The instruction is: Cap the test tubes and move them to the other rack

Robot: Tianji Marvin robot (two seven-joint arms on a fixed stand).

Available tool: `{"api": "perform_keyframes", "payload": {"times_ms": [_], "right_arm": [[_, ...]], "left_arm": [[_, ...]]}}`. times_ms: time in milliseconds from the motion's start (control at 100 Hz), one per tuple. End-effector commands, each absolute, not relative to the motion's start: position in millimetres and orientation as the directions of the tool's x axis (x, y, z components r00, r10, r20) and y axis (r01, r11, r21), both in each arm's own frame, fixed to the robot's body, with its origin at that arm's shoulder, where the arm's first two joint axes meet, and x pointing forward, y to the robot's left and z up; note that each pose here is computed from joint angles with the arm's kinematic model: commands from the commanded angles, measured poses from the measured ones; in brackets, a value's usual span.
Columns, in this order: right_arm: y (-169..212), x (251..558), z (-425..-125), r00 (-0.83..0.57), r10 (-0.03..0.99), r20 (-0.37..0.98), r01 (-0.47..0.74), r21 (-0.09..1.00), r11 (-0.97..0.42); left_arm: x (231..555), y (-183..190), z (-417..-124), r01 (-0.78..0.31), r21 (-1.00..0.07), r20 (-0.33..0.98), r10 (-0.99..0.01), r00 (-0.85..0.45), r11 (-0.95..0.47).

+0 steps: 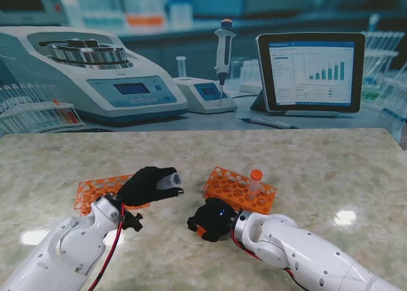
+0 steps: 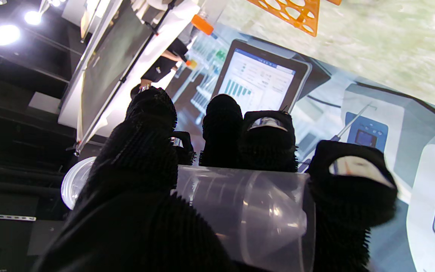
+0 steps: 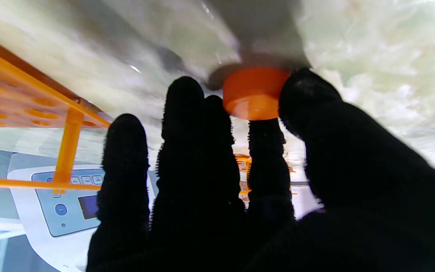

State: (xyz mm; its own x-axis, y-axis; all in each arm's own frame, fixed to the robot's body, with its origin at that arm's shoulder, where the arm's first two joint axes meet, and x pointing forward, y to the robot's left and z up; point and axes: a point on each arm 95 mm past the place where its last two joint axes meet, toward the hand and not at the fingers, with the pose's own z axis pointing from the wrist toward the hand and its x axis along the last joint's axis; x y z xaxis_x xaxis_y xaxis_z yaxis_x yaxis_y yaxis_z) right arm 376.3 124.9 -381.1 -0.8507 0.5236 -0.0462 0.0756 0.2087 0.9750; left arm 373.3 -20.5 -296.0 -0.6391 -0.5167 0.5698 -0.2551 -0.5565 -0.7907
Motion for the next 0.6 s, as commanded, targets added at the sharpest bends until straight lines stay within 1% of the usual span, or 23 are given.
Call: {"api": "perform_keyframes", "payload": {"times_ms": [0,590], "right_arm": [[122.9,371.3,-392.1,-0.853,0.521,-0.032,0.099,0.970,0.223],[123.9,371.0,-397.1,-0.861,0.509,-0.009,0.115,0.971,0.211]], "left_arm": [[372.3,-20.4,-296.2,-0.257,-0.791,0.570,-0.517,-0.638,-0.555],[372.4,-20.8,-295.8,-0.260,-0.791,0.571,-0.515,-0.639,-0.554]]}}
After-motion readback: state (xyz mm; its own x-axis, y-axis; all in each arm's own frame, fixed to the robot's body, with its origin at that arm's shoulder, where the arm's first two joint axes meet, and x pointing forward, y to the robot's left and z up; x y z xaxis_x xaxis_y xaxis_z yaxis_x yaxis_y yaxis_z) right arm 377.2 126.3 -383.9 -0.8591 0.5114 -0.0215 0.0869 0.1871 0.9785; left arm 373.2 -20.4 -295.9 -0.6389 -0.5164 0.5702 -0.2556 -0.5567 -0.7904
